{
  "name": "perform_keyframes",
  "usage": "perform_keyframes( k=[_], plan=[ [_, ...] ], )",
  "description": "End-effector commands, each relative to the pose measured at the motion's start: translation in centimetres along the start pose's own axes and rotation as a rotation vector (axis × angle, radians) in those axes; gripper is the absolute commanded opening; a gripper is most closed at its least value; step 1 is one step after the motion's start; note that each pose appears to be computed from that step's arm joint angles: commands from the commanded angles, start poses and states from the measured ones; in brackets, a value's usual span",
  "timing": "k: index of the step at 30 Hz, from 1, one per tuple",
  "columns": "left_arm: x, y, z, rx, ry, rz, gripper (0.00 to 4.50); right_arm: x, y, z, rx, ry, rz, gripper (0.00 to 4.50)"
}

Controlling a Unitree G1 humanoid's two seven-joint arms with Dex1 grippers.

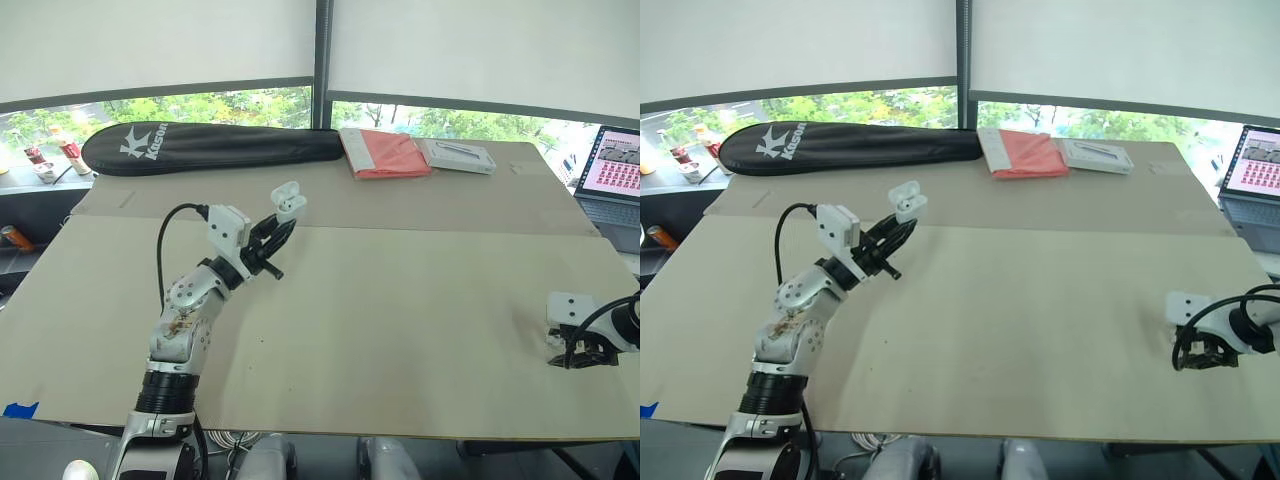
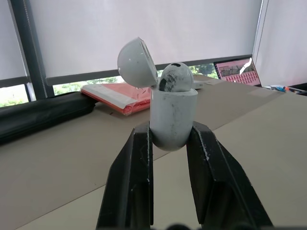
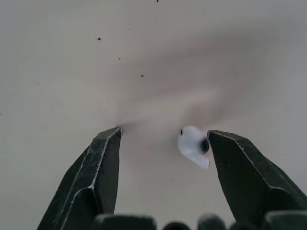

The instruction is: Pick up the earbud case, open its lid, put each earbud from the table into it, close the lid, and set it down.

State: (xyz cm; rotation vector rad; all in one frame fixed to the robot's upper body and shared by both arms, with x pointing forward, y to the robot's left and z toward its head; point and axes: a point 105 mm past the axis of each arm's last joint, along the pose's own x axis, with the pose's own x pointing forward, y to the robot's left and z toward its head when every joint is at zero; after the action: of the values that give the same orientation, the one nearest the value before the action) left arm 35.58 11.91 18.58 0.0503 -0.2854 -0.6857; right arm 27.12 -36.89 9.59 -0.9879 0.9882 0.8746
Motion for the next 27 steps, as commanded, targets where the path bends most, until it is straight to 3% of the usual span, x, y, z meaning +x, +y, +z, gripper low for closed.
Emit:
perform_keyframes(
  k=[1,9,27],
  plan=[
    [0.4,-0.2,1.3,0.019,-0.04,-0.016,0.5,0.8,1.6,-1.4,-0.017,0.066,0.083,3.03],
    [0.4,-0.2,1.2,0.016,-0.042,-0.015,0.5,0.3,0.4,-0.6,-0.078,0.042,0.047,3.03],
    [0.8,-0.5,0.9,0.005,-0.049,-0.021,0.5,-1.0,1.4,-0.8,-0.06,0.044,0.091,3.03]
  ],
)
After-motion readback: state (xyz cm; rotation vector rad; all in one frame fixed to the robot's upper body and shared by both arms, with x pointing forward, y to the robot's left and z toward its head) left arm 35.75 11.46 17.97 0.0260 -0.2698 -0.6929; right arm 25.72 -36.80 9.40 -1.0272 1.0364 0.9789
